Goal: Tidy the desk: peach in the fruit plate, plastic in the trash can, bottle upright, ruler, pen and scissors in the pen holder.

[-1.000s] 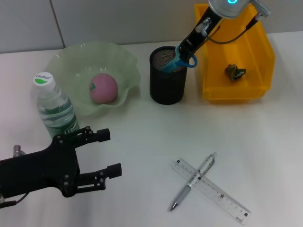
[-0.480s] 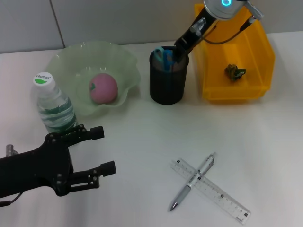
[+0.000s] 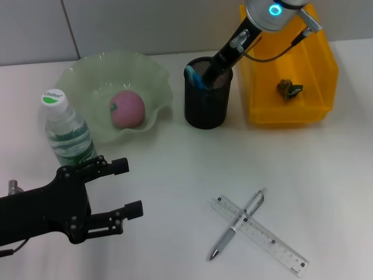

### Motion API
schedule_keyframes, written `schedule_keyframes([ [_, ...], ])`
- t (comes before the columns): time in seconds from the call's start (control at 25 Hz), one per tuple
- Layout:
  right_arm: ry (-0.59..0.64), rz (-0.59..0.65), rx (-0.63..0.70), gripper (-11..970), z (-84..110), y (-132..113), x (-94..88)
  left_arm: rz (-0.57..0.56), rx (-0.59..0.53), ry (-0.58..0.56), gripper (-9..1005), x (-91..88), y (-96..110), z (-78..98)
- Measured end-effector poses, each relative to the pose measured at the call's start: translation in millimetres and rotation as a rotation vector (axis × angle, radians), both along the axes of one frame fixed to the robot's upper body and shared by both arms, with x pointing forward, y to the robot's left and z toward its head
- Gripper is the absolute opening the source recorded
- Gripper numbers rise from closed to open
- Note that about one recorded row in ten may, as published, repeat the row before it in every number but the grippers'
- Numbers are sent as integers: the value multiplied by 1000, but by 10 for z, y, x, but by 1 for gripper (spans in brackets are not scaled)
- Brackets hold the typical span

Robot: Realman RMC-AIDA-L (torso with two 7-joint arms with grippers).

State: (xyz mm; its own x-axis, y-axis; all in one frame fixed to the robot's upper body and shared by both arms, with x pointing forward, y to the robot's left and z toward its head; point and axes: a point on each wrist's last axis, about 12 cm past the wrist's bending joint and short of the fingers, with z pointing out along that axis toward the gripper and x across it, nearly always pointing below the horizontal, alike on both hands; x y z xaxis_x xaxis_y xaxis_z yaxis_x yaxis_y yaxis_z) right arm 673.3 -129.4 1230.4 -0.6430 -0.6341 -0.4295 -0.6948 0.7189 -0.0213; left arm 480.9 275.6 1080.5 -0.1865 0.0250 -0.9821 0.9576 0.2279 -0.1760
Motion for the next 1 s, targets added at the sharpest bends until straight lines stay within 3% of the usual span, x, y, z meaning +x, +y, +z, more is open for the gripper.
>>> schedule_keyframes([
  [0.08, 12, 6, 19, 665, 21, -22, -56, 2, 1, 2, 831, -1, 0, -5],
  [0.44, 159, 96, 127, 664, 34, -141, -429, -9, 37, 15, 830, -12, 12, -40],
  [0.72, 312, 96, 80, 664, -269, -160, -681, -3, 78, 30, 830, -11, 27, -86],
  [1.0, 365, 117, 56, 663, -469, -83, -804, 1, 84, 32, 830, -7, 29, -94],
])
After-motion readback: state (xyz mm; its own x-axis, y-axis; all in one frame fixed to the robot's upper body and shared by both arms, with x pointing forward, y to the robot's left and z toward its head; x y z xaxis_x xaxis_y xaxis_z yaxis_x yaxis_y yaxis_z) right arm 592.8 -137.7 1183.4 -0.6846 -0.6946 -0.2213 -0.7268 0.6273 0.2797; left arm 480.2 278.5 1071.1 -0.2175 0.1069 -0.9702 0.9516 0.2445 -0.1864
